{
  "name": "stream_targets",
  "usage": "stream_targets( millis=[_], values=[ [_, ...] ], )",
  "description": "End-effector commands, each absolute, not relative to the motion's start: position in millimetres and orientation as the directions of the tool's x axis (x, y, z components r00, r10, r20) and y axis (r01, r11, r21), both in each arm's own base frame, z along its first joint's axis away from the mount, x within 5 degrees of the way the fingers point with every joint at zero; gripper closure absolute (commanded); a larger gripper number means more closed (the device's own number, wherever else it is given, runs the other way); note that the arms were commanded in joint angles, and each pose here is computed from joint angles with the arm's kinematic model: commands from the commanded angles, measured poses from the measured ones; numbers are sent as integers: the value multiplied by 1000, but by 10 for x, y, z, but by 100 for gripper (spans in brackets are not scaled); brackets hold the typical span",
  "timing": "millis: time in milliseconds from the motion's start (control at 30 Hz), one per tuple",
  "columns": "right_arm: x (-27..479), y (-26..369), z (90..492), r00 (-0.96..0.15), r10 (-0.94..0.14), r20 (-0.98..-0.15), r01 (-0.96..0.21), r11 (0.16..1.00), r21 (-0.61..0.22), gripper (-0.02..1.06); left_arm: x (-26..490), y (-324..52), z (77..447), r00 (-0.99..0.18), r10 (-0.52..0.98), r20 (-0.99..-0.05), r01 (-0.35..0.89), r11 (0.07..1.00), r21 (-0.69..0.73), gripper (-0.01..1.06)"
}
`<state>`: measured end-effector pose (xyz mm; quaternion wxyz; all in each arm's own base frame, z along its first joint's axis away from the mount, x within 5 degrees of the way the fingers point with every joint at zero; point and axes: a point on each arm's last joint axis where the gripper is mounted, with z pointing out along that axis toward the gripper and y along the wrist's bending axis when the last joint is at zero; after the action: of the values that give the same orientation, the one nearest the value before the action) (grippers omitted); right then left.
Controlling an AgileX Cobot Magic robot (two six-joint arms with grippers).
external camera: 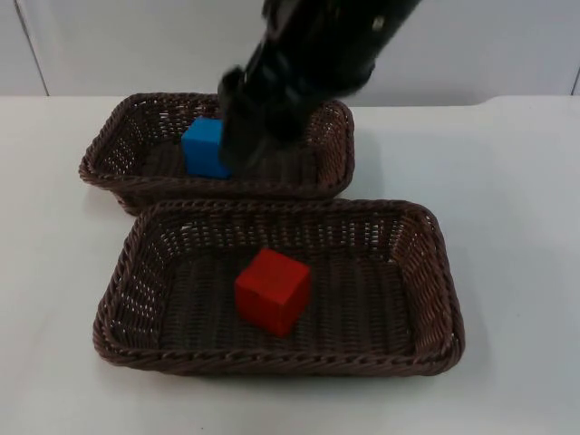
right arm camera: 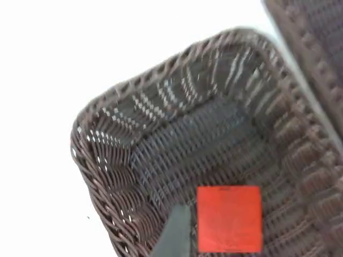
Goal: Pick up one cube with the left hand and place it into the upper basket. Pick up one cube with the right hand and place it into the lower basket.
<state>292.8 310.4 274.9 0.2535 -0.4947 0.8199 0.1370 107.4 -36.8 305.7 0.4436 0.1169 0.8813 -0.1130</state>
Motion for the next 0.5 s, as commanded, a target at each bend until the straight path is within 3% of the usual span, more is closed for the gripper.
stream_targets(
  millis=[0, 233, 467],
  values=[
    [2850, 3064, 2974, -367, -721, -588, -880, 473, -31, 29, 1067, -375, 3064, -567, 103, -818, 313, 945, -98, 17],
    [2726, 2966, 3284, -354, -681, -641, -879, 476, -20, 29, 1067, -375, 3064, -565, 107, -818, 316, 944, -95, 17],
    [2675, 2935, 3327, -362, -670, -649, -879, 477, -3, 29, 1067, -375, 3064, -564, 112, -818, 319, 944, -90, 17]
  ],
)
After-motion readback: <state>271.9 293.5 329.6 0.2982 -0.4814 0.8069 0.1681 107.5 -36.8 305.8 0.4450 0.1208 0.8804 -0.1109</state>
